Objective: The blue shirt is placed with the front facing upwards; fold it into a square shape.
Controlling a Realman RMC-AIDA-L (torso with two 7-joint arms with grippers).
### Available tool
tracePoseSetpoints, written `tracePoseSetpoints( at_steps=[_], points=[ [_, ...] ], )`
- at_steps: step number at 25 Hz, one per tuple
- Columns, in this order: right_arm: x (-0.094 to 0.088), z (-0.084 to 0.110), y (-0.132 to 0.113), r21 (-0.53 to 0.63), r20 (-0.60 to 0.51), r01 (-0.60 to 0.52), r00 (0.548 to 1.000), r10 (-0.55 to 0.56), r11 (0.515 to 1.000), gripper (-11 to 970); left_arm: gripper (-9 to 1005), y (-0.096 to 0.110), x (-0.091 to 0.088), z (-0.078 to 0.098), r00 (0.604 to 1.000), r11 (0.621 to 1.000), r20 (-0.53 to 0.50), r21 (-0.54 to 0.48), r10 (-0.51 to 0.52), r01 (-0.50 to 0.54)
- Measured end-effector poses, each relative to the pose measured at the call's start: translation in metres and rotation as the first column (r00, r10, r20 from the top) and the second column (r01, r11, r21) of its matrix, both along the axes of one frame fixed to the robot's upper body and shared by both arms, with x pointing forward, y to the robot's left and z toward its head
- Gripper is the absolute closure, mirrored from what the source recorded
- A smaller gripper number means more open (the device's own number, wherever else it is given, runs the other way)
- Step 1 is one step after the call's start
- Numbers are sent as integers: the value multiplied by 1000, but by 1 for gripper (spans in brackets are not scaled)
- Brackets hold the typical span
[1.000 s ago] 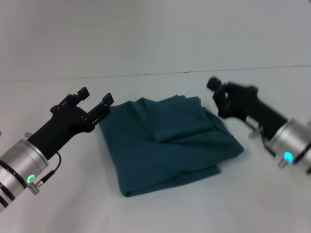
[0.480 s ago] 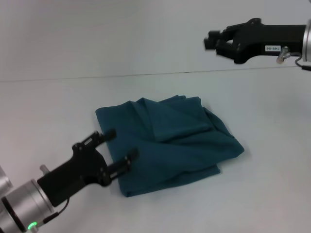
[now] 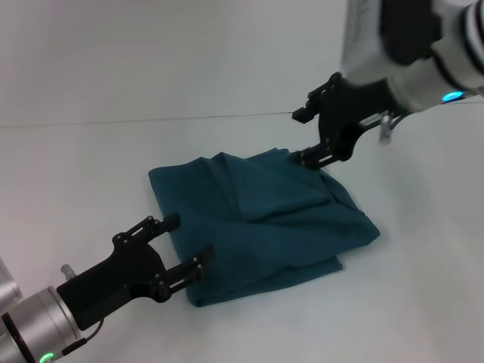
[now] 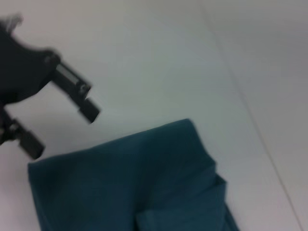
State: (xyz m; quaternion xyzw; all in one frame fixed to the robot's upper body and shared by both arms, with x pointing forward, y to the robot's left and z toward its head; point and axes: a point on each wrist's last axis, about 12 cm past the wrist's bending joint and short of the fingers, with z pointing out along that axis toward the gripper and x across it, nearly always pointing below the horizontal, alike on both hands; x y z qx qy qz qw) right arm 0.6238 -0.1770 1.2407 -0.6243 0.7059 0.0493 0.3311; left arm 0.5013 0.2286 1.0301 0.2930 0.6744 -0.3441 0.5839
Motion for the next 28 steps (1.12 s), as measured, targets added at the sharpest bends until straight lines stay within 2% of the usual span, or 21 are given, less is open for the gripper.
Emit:
tracePoseSetpoints(
  at_steps=[1, 7, 11, 19, 28],
  points=[
    [-1, -4, 7, -27, 7, -15, 1000, 15, 1000, 353, 203, 0, 0, 0, 1000, 1000, 1, 0, 1, -1],
    [-6, -28, 25, -142, 68, -54, 996, 64, 988, 234, 203, 2, 4, 2, 1000, 1000, -3, -2, 8, -8],
    [-6, -42, 32, -184, 123, -53, 989, 77, 981, 234, 204, 5, 4, 2, 1000, 1000, -4, -5, 20, -20],
    [-5, -75, 39, -205, 112, -46, 991, 70, 978, 233, 203, 5, 3, 1, 1000, 1000, -11, -6, 25, -25],
    [-7, -95, 48, -212, 115, -44, 991, 69, 976, 238, 203, 6, 3, 0, 999, 999, -23, -4, 33, -33]
  ],
)
